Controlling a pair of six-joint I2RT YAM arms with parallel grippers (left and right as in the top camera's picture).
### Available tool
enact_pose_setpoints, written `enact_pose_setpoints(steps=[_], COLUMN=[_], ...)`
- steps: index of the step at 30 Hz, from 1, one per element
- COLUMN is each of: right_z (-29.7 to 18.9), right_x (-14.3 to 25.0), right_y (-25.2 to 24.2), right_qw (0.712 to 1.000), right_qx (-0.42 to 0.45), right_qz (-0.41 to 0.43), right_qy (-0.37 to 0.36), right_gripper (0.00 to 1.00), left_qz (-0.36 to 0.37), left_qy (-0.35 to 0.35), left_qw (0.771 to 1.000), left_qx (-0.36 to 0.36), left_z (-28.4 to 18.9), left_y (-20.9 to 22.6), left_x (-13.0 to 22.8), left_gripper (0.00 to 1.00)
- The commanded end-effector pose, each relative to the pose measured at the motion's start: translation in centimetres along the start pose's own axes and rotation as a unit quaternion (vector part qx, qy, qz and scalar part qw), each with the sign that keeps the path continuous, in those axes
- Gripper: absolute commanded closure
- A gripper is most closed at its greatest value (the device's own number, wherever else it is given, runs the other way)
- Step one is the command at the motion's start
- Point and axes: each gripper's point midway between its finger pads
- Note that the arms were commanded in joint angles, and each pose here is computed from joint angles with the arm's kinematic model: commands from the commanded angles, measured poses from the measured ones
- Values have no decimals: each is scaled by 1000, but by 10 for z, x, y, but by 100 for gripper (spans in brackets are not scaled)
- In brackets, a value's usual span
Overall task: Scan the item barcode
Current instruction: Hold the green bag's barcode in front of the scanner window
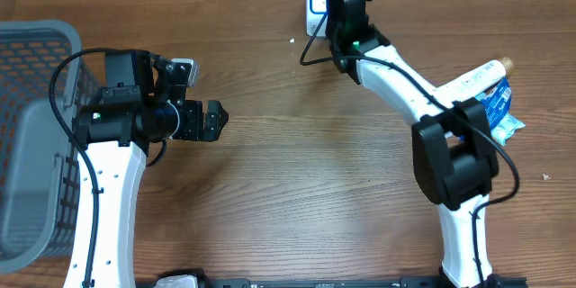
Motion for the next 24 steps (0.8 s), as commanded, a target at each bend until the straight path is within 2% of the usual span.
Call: enact_pose_setpoints(steps=[1,11,24], right_z=[4,4,3], right_x=[-10,-15,15], right_y=[9,32,59], right_qw=[997,992,987], right_qx=[-18,-71,-108], right_qz=[-62,-80,-102], right_qy=[-33,-73,-52], right_gripper=[96,96,96], left_qz=[-6,-6,-6], left_qy=[3,3,3], left_qw=[1000,1000,1000], left_qx=[4,4,4], left_z=[1,1,1], left_y=[-2,-2,-2], left_x=[0,0,0], left_gripper=[0,0,0])
Point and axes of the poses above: each gripper's point midway between its finger pads, its own z axis out along the fingers, its own y axis along the line the jaws close on, x = y × z, and after that the axes turned 10 degrees about -z, right-handed
